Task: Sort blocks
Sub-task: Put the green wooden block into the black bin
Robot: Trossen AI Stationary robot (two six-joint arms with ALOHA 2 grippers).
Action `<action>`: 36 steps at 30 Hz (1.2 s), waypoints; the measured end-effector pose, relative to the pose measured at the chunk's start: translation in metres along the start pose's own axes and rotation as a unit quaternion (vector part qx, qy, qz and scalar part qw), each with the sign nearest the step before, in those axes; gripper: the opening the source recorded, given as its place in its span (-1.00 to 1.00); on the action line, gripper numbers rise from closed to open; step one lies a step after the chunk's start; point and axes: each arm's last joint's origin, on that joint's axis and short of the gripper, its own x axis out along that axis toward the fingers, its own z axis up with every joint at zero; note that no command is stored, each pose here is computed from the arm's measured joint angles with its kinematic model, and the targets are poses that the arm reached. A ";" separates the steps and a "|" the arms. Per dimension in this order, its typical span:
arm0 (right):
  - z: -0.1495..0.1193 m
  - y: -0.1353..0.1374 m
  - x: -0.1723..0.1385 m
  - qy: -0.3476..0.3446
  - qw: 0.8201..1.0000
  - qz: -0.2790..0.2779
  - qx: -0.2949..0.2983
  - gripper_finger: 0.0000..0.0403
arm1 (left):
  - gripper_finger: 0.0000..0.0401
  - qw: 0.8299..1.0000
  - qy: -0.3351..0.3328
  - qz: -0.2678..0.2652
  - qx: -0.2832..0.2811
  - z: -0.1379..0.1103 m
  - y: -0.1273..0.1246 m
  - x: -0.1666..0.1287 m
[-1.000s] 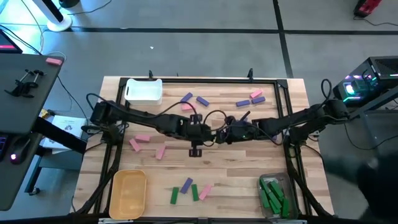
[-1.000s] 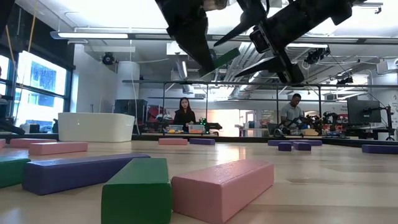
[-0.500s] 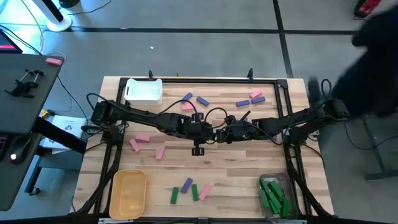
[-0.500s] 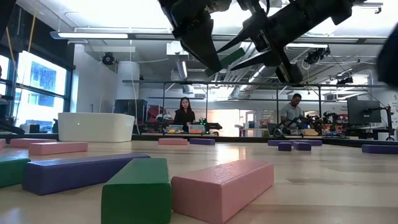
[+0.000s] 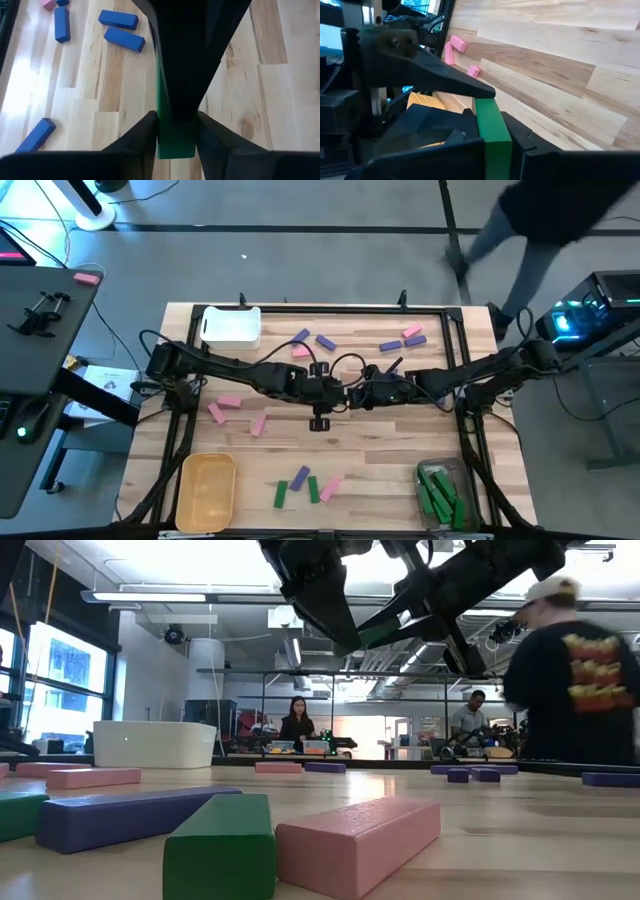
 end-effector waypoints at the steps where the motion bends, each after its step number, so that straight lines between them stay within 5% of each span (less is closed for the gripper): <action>1: 0.000 0.000 0.000 0.002 1.000 0.000 -0.005 -0.97 | -0.42 1.000 0.002 -0.002 -0.001 0.000 0.000 -0.001; 11: 0.011 -0.001 -0.042 0.015 0.999 -0.033 -0.037 -0.98 | -0.22 0.997 0.073 -0.001 -0.008 -0.018 0.020 -0.061; 20: -0.027 -0.002 -0.106 0.147 0.986 -0.044 -0.070 -0.99 | -0.21 0.981 -0.092 0.035 -0.169 -0.071 0.035 -0.113; 28: -0.102 -0.029 -0.146 0.372 0.907 -0.195 -0.029 -0.99 | -0.21 0.931 -0.226 -0.047 -0.285 -0.105 0.031 -0.109; 36: -0.133 -0.043 -0.173 0.416 0.860 -0.296 0.012 -0.98 | -0.21 0.924 -0.249 -0.046 -0.286 -0.106 0.032 -0.109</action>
